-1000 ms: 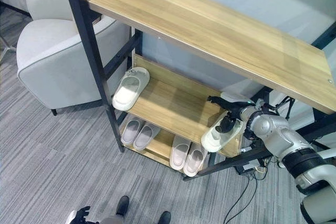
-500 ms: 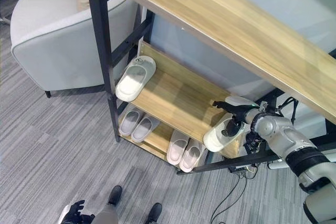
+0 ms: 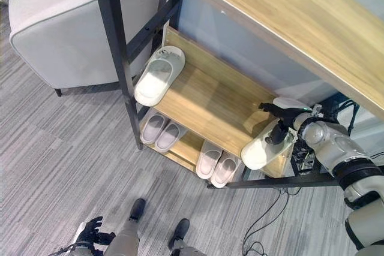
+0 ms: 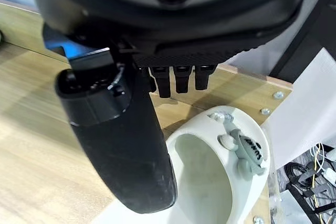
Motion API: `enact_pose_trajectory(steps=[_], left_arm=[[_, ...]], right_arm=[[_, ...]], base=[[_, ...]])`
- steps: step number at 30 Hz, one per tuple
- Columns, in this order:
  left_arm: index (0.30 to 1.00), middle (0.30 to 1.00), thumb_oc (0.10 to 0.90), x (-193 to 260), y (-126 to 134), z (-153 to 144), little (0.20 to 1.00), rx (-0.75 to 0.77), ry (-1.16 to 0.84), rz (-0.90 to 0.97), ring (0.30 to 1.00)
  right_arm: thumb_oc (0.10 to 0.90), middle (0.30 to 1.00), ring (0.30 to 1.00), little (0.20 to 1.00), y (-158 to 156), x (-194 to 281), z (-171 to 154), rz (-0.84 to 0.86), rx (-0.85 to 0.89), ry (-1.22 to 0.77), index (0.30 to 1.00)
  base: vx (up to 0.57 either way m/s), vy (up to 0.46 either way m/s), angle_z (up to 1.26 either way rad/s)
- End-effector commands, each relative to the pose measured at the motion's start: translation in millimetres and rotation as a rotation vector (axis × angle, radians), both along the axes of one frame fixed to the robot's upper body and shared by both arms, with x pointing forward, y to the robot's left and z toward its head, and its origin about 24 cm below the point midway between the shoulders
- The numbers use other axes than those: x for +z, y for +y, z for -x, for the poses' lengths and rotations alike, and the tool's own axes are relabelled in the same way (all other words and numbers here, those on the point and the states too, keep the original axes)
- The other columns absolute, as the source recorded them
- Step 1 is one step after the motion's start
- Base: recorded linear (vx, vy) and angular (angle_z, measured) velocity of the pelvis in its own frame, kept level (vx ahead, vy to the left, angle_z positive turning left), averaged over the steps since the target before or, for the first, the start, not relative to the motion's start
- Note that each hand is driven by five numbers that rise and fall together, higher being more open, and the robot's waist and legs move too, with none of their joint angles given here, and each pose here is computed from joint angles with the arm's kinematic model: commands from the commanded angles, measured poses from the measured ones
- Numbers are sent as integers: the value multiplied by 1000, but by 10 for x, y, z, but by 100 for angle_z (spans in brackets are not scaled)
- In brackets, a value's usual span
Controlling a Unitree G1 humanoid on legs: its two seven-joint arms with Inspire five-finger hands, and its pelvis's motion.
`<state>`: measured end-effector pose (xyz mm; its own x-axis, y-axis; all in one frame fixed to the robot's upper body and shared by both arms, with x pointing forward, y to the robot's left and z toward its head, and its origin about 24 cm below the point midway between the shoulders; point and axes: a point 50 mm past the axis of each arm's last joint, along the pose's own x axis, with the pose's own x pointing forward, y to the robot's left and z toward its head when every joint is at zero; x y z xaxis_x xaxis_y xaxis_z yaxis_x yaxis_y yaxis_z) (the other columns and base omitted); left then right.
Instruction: Arrange the slippers neatly on the shoe rack.
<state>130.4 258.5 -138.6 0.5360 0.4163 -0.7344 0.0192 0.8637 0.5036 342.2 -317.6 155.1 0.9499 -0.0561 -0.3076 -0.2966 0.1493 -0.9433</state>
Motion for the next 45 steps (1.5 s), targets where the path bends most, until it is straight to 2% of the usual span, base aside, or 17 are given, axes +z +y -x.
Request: enact_pose_trajectory(steps=[1, 25, 28, 30, 32, 34, 37, 43, 45], left_arm=[[900, 900, 800, -52, -64, 81, 900, 16, 15, 30, 900], [900, 900, 800, -34, -32, 21, 900, 48, 9, 33, 900], [900, 900, 800, -38, -30, 27, 900, 46, 14, 35, 900], [900, 900, 800, -35, -28, 19, 900, 44, 14, 35, 900], [900, 900, 800, -37, -33, 21, 900, 42, 16, 37, 900], [900, 900, 800, -36, -40, 9, 900, 38, 15, 40, 900], [900, 900, 800, -28, -29, -6, 900, 38, 11, 40, 900], [900, 900, 800, -22, -32, -29, 900, 42, 5, 46, 900], [900, 900, 800, -19, -30, -36, 900, 42, 5, 44, 900]], right_arm=[[800, 900, 900, 900, -341, 563, 49, 121, -122, -174, 900], [800, 900, 900, 900, -312, 827, -66, 223, -148, -204, 900], [748, 822, 822, 822, -294, 804, -73, 213, -141, -186, 822], [740, 811, 811, 811, -299, 770, -69, 206, -143, -165, 811], [706, 759, 759, 759, -303, 744, -63, 204, -143, -152, 759], [629, 644, 644, 644, -321, 668, -39, 198, -143, -116, 644], [626, 639, 639, 639, -347, 626, -18, 201, -151, -91, 639], [670, 705, 705, 705, -395, 576, 34, 200, -159, -67, 705], [657, 686, 686, 686, -401, 554, 47, 204, -157, -55, 686]], base=[[1, 16, 11], [1, 2, 0], [0, 0, 0], [0, 0, 0], [0, 0, 0], [0, 0, 0], [0, 0, 0], [0, 0, 0], [0, 0, 0]])
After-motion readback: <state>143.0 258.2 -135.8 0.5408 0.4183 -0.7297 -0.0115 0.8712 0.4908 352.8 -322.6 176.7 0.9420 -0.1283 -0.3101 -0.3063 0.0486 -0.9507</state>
